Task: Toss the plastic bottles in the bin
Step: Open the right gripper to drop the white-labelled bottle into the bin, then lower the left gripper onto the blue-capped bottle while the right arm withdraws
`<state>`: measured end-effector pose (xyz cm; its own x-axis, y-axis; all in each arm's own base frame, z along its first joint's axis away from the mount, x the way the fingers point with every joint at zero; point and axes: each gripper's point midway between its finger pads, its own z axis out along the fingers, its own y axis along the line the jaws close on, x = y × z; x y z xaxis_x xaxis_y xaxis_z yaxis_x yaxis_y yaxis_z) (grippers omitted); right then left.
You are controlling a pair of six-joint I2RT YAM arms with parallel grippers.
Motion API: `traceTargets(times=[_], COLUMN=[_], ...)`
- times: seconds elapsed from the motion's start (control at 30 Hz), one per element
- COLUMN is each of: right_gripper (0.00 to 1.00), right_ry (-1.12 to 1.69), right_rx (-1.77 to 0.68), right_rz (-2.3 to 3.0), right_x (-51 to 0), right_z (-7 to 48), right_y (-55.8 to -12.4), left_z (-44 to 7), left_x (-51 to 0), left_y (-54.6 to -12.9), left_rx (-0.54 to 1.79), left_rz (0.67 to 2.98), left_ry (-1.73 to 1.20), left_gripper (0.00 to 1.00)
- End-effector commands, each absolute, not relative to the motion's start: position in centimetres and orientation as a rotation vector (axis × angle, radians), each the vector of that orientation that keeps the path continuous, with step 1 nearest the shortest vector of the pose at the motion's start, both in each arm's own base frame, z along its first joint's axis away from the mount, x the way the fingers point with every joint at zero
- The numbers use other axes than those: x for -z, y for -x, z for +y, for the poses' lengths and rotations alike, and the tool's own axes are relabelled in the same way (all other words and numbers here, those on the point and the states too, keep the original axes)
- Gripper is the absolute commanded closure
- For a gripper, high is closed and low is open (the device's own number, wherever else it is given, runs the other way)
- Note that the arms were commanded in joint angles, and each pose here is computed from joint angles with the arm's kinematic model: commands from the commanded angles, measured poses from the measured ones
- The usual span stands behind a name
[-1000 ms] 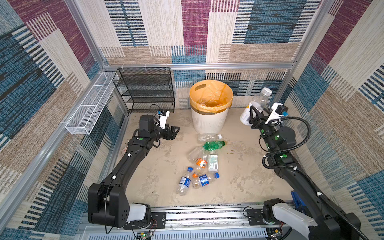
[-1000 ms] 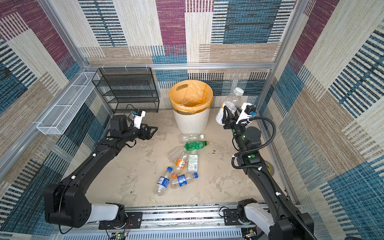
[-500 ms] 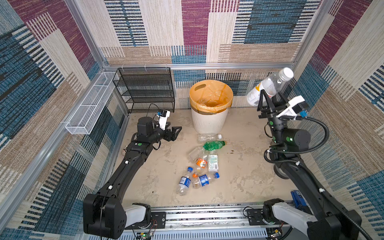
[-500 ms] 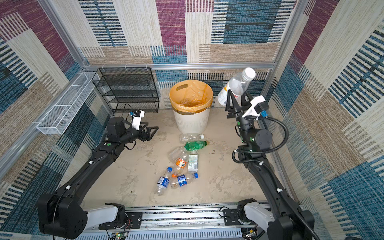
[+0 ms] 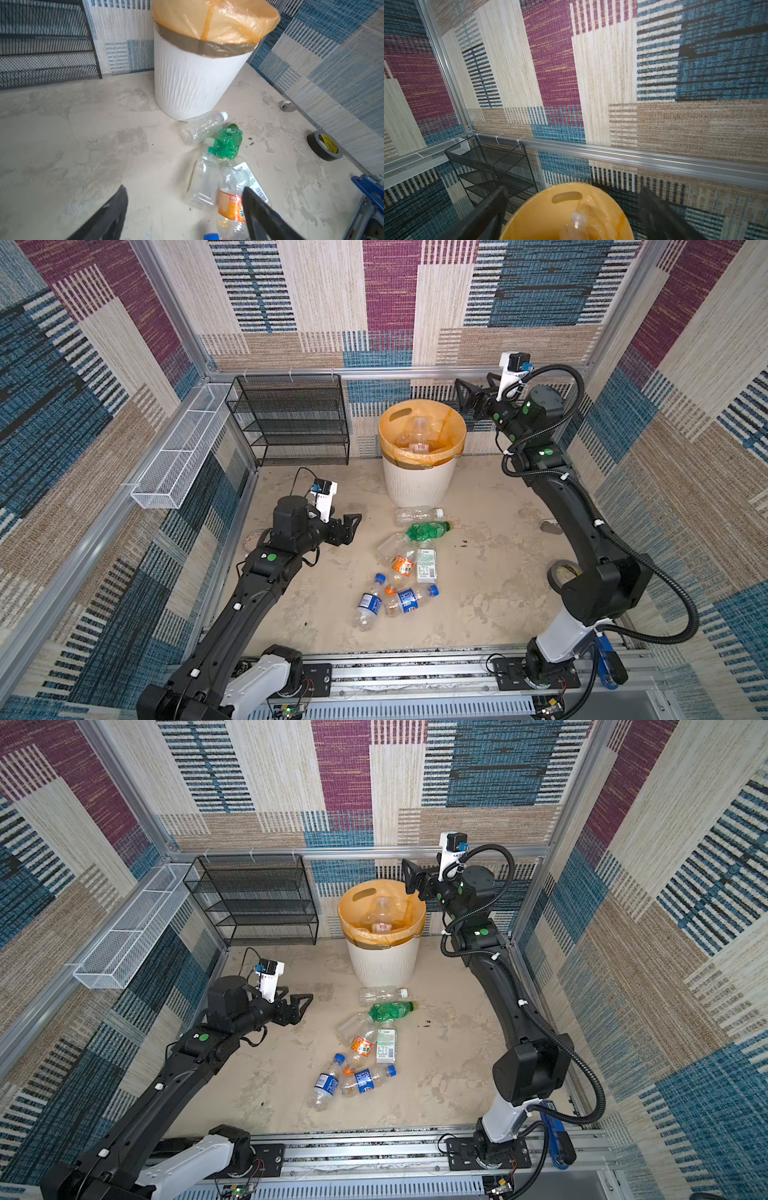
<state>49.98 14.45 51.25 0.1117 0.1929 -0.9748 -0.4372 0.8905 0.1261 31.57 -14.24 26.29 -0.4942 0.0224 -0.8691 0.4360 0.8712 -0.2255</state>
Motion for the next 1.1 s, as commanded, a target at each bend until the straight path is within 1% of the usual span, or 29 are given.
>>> traceTargets(times=[0.0,0.13,0.37,0.57,1.07], right_gripper=[0.01,0.01,0.01,0.01,0.01], right_ry=[0.158,0.081,-0.034,-0.087,-0.073], right_rx=[-0.436,-0.421,-0.395,-0.418,-0.432], right_rz=[1.359,1.331,1.418,1.478,1.527], right_x=[-51.6,-50.5,-44.9,-41.1,-38.1], right_z=[12.4,9.5,6.2,5.1,5.0], right_y=[-48.9,-47.1,-46.4,-46.4,-46.7], left_z=[-13.9,-14.8,-15.8,-16.2,-18.5], left_x=[-23.8,-21.6,-17.0,-15.1,-10.1], left_y=[-29.6,-27.4,-23.5,-21.7,-19.4], left_rx=[0.511,0.539,0.563,0.528,0.498], left_rz=[2.169,2.252,2.405,2.5,2.659], left_ry=[-0.282,-0.265,-0.216,-0.274,-0.334], left_gripper=[0.14,0.15,0.15,0.15,0.15])
